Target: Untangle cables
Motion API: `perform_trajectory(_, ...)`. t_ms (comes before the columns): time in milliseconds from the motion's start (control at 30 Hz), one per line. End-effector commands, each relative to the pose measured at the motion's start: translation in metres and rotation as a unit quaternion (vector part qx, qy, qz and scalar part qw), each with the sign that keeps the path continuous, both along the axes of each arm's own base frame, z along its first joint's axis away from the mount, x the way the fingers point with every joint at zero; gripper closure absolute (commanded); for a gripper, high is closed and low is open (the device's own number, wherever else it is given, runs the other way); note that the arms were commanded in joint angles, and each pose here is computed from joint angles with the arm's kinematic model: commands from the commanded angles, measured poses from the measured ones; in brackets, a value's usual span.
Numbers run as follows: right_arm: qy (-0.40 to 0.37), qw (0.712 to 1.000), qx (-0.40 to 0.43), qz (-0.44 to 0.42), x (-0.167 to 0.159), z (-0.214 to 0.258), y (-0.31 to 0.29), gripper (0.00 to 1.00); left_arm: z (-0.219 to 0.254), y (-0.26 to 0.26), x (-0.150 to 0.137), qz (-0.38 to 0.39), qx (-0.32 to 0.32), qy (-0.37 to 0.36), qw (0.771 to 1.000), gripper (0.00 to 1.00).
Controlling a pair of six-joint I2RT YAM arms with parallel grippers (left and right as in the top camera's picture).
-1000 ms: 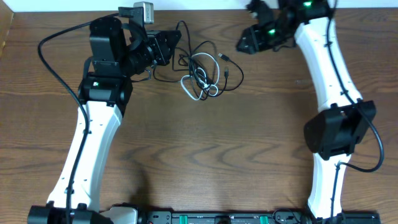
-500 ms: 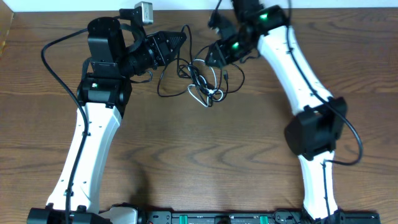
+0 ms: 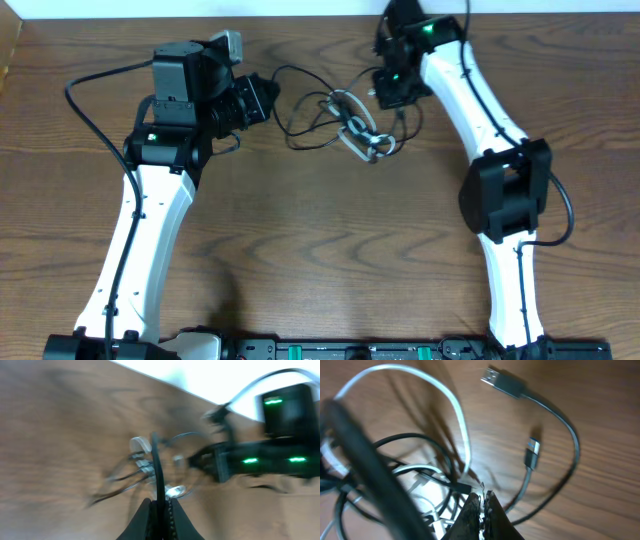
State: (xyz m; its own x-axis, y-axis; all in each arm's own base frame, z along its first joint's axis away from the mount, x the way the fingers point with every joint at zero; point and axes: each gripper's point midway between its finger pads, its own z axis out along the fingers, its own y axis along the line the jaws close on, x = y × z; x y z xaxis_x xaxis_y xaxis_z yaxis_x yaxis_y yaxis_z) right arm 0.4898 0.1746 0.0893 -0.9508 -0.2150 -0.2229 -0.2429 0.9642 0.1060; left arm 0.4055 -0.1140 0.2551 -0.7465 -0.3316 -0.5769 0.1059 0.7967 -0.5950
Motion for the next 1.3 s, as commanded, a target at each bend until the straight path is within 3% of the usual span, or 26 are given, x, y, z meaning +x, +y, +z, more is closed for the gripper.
perform_trajectory(0, -0.081, 0.993, -0.058, -0.055, 0.014, 0.059, -0.041, 0.99, -0.010, 0.050, 0.006, 0.103, 0.112, 0.005, 0.988, 0.93)
perform_trajectory(133, -0.157, 0.981, -0.055, -0.096, 0.015, 0.131, -0.077, 0.99, -0.032, 0.114, -0.012, 0.223, 0.246, 0.059, 0.941, 0.93)
perform_trajectory(233, -0.193, 0.972, -0.045, -0.129, 0.009, 0.172, -0.110, 0.99, -0.034, 0.137, -0.020, 0.259, 0.288, 0.073, 0.919, 0.93)
perform_trajectory(400, -0.223, 0.956, -0.022, -0.190, -0.007, 0.215, -0.174, 0.99, -0.035, 0.169, -0.026, 0.296, 0.294, 0.089, 0.904, 0.93)
perform_trajectory(700, -0.202, 0.954, 0.108, -0.193, -0.022, 0.224, -0.216, 0.99, -0.036, 0.209, -0.035, 0.327, 0.305, 0.106, 0.888, 0.93)
perform_trajectory(833, -0.196, 0.955, 0.090, -0.206, -0.028, 0.220, -0.233, 0.99, -0.042, 0.219, -0.036, 0.326, 0.316, 0.115, 0.884, 0.93)
perform_trajectory(1033, -0.184, 0.937, 0.062, -0.290, -0.046, 0.214, -0.298, 0.99, -0.057, 0.254, -0.044, 0.357, 0.315, 0.149, 0.866, 0.93)
perform_trajectory(1267, -0.170, 0.932, 0.111, -0.299, -0.058, 0.214, -0.308, 0.99, -0.062, 0.241, -0.036, 0.330, 0.295, 0.147, 0.885, 0.93)
